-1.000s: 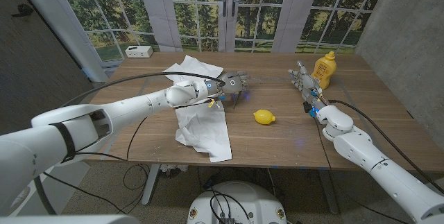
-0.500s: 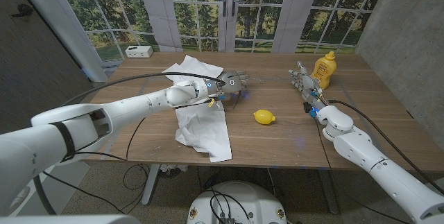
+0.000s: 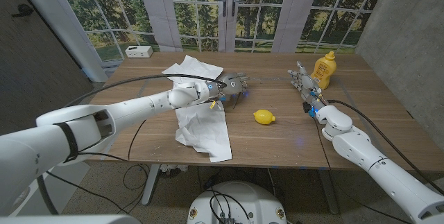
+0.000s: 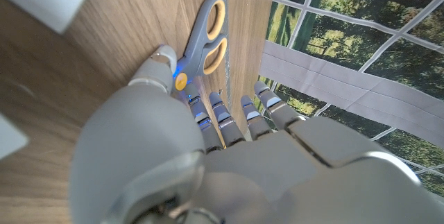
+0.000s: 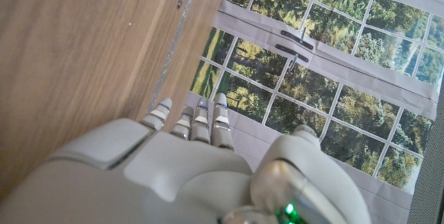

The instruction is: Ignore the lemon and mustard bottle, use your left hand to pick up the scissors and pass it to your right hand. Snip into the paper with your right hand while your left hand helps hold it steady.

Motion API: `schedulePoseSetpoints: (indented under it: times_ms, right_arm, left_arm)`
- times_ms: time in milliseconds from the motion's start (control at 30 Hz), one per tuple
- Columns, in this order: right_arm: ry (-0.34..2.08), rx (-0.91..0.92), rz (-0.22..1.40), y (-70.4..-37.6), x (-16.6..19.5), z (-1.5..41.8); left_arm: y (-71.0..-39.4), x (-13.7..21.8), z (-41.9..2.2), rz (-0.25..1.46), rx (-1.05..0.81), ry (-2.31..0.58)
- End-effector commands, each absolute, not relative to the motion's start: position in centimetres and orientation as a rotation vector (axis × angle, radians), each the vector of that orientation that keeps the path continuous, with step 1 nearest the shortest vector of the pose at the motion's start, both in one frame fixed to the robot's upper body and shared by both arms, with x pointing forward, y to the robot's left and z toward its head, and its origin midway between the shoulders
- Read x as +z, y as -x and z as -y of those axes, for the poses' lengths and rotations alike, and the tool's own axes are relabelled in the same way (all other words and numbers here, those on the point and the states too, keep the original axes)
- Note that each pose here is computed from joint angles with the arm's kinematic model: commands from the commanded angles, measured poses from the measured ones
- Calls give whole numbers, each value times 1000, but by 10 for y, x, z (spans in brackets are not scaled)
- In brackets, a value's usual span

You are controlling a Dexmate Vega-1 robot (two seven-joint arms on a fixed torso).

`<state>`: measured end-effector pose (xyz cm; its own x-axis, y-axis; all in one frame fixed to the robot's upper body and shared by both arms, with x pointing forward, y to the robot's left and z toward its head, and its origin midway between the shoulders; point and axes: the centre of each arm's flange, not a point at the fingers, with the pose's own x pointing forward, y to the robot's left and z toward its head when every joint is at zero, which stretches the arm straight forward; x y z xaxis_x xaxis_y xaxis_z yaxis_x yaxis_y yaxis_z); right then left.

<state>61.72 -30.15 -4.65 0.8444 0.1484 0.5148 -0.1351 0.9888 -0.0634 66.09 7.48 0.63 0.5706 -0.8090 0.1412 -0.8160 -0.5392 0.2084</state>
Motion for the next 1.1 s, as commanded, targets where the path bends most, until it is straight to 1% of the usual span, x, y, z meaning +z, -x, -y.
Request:
schedulePoseSetpoints:
  times_ms: [33, 667, 1100]
  right_arm:
    - [24, 148, 548, -617, -46, 301]
    - [12, 138, 541, -619, -49, 304]
    - [8, 124, 541, -618, -48, 306]
  left_arm:
    - [-663, 3, -71, 1347, 33, -2553]
    - [-668, -5, -81, 1317, 16, -2590]
    - [-676, -11, -79, 1300, -8, -2596]
